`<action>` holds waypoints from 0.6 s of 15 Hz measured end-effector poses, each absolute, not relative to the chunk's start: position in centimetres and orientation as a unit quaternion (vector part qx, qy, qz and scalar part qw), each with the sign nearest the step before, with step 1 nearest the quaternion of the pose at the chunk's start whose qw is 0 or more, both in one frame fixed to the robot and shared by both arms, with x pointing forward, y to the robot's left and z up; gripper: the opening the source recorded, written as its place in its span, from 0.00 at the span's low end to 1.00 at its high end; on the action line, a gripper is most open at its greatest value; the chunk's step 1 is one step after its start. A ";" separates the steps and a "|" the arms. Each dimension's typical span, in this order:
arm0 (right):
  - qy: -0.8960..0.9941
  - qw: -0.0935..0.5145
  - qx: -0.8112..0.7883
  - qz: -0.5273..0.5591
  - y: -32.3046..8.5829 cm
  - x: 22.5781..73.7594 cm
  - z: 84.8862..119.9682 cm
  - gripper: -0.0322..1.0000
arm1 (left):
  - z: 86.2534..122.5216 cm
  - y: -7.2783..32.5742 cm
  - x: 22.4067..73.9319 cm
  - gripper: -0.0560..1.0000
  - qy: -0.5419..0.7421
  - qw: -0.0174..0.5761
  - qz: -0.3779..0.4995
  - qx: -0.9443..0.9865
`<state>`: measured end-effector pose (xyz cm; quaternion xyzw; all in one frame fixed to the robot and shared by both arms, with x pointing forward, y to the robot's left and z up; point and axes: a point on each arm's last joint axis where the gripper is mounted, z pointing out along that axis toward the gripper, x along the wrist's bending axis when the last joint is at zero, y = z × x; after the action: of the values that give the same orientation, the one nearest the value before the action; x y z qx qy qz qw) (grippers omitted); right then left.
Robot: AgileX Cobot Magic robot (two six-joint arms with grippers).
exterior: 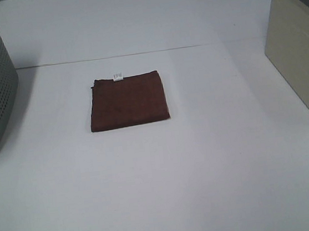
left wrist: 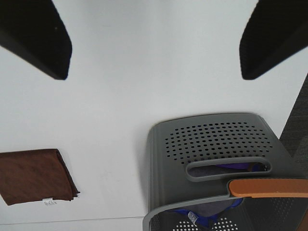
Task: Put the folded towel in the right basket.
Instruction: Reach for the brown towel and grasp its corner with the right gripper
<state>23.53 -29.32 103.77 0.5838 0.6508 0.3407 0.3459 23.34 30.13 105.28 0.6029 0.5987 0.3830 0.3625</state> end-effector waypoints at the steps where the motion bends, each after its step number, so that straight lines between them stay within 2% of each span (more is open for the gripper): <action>1: 0.651 0.346 0.584 0.341 -29.3 23.5 103.8 0.81 | 105.3 30.1 23.3 0.89 0.599 0.363 0.383 0.603; 9: 0.651 0.346 0.584 0.341 -29.3 23.5 103.8 0.81 | 105.3 30.1 23.3 0.89 0.599 0.363 0.383 0.603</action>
<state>23.53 -29.32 103.77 0.5838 0.6508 0.3407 0.3459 23.34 30.13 105.28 0.6029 0.5987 0.3830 0.3625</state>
